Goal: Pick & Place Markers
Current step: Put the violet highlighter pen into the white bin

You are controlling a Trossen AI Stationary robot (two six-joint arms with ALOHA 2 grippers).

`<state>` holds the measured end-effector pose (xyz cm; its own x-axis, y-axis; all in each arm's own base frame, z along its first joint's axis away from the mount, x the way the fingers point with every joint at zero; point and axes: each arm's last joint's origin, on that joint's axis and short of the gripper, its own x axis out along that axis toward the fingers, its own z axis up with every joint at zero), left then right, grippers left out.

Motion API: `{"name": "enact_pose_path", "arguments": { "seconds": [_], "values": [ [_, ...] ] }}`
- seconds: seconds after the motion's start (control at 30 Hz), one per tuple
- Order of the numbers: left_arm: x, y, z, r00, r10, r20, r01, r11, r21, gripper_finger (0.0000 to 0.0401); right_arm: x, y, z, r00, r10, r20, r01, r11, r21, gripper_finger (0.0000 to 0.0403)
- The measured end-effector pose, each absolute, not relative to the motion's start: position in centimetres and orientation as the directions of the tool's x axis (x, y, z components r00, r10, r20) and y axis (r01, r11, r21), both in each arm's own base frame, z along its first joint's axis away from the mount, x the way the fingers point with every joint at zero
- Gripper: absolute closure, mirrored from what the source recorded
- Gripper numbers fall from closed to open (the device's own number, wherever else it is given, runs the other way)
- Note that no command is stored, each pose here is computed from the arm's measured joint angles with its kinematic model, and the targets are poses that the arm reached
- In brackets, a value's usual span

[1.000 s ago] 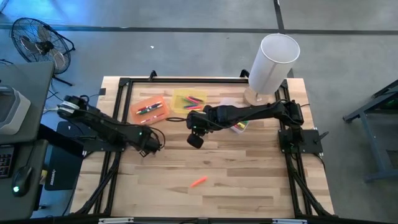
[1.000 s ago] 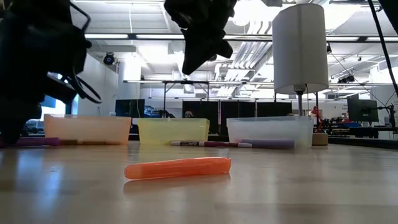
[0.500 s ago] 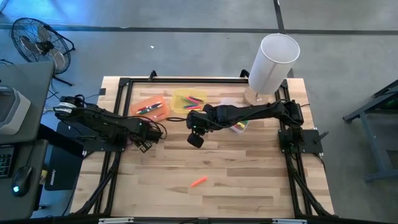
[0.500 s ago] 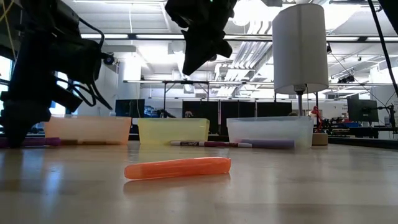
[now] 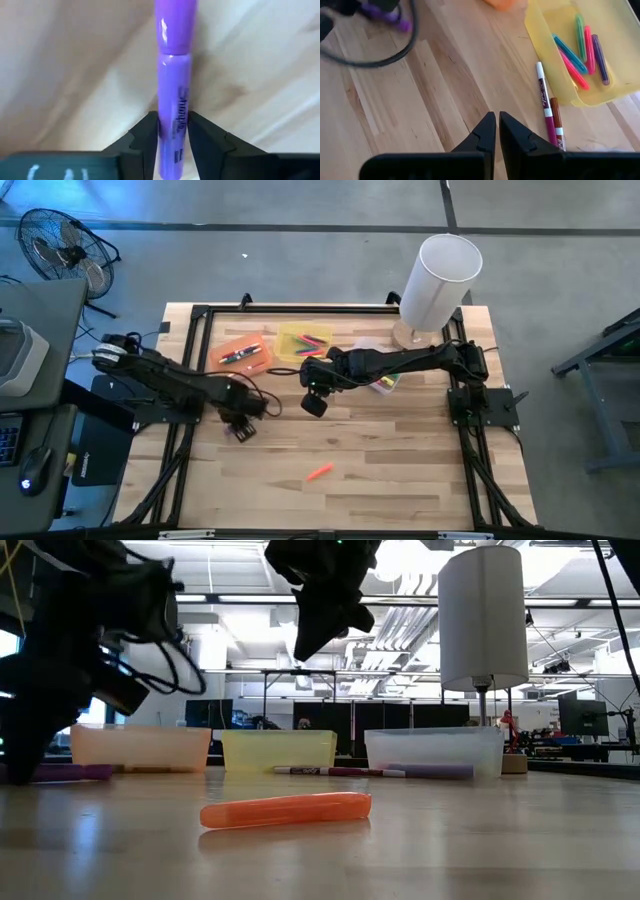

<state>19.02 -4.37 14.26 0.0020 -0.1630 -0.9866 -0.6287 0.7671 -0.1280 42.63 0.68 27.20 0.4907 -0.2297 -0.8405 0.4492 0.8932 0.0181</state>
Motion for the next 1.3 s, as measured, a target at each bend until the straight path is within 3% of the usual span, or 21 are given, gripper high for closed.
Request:
{"name": "enact_pose_path", "arguments": {
  "seconds": [0.13,0.37,0.57,0.7,0.8,0.93,1.07,1.3],
  "values": [
    [19.6,-5.8,14.4,0.088,-0.170,-0.981,-0.635,0.750,-0.187,0.0303,42.6,0.7,27.2,0.491,-0.230,-0.840,0.456,0.890,0.023,0.0391],
    [19.6,-6.9,13.5,0.054,-0.111,-0.992,-0.647,0.753,-0.120,0.0304,42.5,1.0,27.1,0.482,-0.195,-0.854,0.443,0.895,0.046,0.0391],
    [20.2,-7.6,13.8,0.050,-0.066,-0.997,-0.642,0.762,-0.082,0.0331,41.0,3.4,25.8,0.355,-0.155,-0.922,0.394,0.919,-0.003,0.0402],
    [21.0,-7.8,14.7,0.080,-0.028,-0.996,-0.641,0.764,-0.073,0.0341,39.0,6.1,23.0,0.318,-0.037,-0.947,0.334,0.940,0.076,0.0402],
    [22.8,-8.3,15.8,0.230,-0.026,-0.973,-0.622,0.765,-0.168,0.0342,36.7,7.6,21.4,0.326,0.019,-0.945,0.359,0.922,0.142,0.0402],
    [24.5,-8.8,16.7,0.376,-0.055,-0.925,-0.564,0.778,-0.276,0.0342,33.0,8.6,20.9,0.410,0.021,-0.912,0.423,0.881,0.211,0.0402],
    [26.9,-9.4,19.4,0.588,-0.048,-0.807,-0.491,0.772,-0.403,0.0342,29.1,8.8,21.7,0.600,-0.020,-0.800,0.453,0.833,0.319,0.0402],
    [30.7,-7.3,25.1,0.791,0.047,-0.610,-0.400,0.794,-0.458,0.0342,23.2,7.5,23.4,0.908,-0.088,-0.409,0.328,0.758,0.564,0.0400]
  ]
}}
